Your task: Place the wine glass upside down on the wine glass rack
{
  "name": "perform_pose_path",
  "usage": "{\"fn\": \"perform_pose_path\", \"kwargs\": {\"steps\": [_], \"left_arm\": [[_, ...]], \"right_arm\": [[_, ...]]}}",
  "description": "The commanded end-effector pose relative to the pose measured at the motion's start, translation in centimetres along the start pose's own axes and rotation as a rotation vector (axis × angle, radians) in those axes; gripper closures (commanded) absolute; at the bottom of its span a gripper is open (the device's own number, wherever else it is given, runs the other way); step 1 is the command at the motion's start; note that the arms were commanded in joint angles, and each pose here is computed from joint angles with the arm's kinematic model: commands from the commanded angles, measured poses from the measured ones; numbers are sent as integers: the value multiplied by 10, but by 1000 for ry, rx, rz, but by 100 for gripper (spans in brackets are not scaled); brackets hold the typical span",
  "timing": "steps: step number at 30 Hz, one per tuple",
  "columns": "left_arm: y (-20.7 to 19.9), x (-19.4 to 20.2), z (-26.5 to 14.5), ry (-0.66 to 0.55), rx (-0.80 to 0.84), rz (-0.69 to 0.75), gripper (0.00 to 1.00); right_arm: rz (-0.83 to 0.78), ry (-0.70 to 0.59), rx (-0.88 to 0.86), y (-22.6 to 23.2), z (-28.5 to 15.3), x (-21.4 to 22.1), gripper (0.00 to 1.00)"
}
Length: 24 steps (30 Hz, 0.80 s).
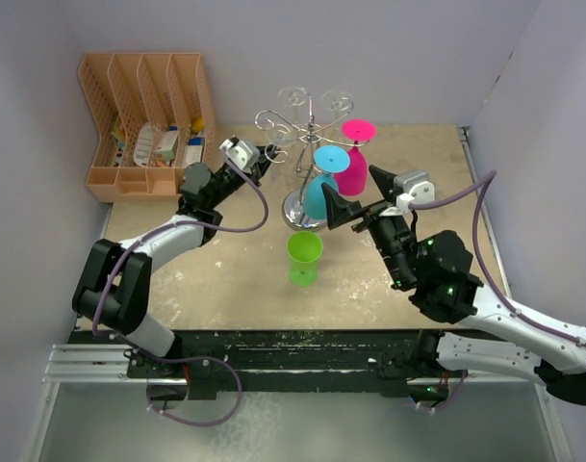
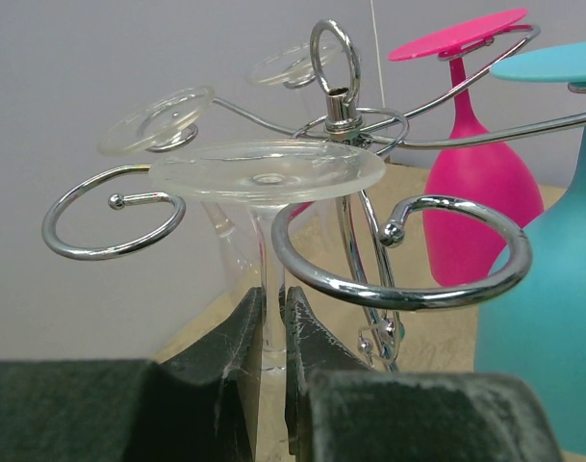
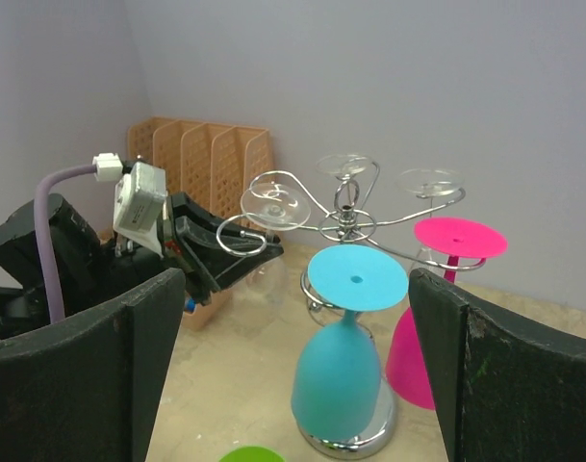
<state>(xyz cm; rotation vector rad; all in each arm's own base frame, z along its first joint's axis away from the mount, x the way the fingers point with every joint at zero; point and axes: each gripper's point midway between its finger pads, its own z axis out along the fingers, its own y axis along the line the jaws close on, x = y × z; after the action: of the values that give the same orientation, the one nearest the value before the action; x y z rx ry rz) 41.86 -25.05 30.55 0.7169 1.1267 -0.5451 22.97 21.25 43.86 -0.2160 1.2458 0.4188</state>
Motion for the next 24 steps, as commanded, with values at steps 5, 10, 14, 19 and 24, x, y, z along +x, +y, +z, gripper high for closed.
{"fn": "perform_pose_path", "kwargs": {"steps": [5,10,14,19,24], "left_arm": [[4,-30,12,-179,-48,76,100],[16,-29,16,-206,-104,82,100],[21,-32,16,-232,-131,89,100],[32,-38,14,-259,-183,72,100],[38,-41,18,-273,-198,72,100]], "right_arm": [[49,-34,33,-6,5,-36,0],[28,-24,40,-5,8,-34,0],[13,-16,43,-4,11,-32,0],[7,-18,60,-8,10,-34,0],[12,-18,58,-8,11,-38,0]]}}
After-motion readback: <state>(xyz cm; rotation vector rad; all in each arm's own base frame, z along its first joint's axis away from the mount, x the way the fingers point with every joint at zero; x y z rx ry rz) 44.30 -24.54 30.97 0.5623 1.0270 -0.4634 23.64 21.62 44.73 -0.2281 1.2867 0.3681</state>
